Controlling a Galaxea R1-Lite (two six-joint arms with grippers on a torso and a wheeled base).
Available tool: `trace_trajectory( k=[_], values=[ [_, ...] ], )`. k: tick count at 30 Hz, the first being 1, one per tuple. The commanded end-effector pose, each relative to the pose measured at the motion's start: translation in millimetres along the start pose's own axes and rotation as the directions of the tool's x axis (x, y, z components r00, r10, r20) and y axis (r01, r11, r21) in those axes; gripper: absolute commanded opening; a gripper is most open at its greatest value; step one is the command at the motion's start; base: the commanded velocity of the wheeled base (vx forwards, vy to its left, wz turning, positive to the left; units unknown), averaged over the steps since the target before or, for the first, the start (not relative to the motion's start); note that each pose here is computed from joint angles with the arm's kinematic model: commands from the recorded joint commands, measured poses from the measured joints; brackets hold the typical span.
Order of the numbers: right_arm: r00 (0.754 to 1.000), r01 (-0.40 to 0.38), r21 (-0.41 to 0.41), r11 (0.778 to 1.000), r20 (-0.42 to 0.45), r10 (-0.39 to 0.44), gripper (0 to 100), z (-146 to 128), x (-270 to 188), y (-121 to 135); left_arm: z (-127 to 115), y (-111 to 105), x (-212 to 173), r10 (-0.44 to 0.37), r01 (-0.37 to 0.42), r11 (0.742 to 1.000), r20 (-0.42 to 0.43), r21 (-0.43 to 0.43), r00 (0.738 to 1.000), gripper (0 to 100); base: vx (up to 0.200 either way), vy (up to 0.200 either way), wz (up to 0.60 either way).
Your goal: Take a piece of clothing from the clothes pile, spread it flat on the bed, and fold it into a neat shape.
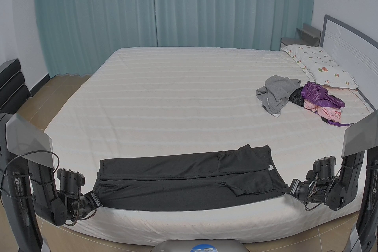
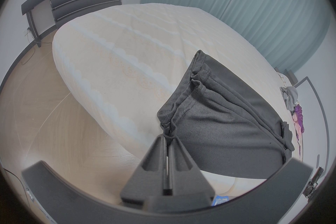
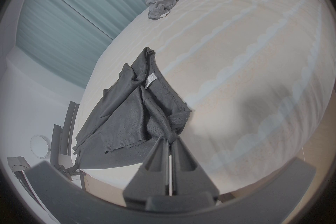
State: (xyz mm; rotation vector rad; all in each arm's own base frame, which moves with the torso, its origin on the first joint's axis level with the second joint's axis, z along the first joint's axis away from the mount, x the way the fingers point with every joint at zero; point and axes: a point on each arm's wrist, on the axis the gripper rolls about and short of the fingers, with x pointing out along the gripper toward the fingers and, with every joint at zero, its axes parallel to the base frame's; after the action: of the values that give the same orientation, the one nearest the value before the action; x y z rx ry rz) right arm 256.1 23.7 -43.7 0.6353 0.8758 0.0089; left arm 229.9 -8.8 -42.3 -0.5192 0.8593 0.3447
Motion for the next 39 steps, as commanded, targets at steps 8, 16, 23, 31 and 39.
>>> trace_trajectory(
  k=[8,16,23,31,39],
  values=[
    [1.0,-0.003,-0.007,1.0,0.003,0.003,0,-4,-32,0,6,-1,-4,-0.013,0.013,1.0,0.028,-0.002,1.0,0,0.0,0.0,0.0],
    [0.999,0.021,-0.051,0.998,-0.035,-0.023,0,-12,-38,-8,5,2,-7,-0.004,0.003,1.0,0.022,0.024,1.0,0,0.0,0.0,0.0],
    [0.996,0.034,-0.078,0.996,-0.073,-0.04,0,-20,-28,-16,-3,7,-7,0.009,-0.008,0.999,-0.021,0.048,1.0,0,0.0,0.0,0.0],
    [1.0,0.003,-0.081,0.997,-0.015,-0.004,100,-14,-30,-14,0,5,-10,-0.008,0.008,0.999,-0.011,0.043,1.0,100,0.0,0.0,0.0],
    [0.988,-0.049,-0.068,0.996,0.142,0.059,100,14,-40,-14,33,-1,-24,-0.123,0.125,0.992,0.109,-0.018,0.986,100,0.0,0.0,0.0]
  ],
)
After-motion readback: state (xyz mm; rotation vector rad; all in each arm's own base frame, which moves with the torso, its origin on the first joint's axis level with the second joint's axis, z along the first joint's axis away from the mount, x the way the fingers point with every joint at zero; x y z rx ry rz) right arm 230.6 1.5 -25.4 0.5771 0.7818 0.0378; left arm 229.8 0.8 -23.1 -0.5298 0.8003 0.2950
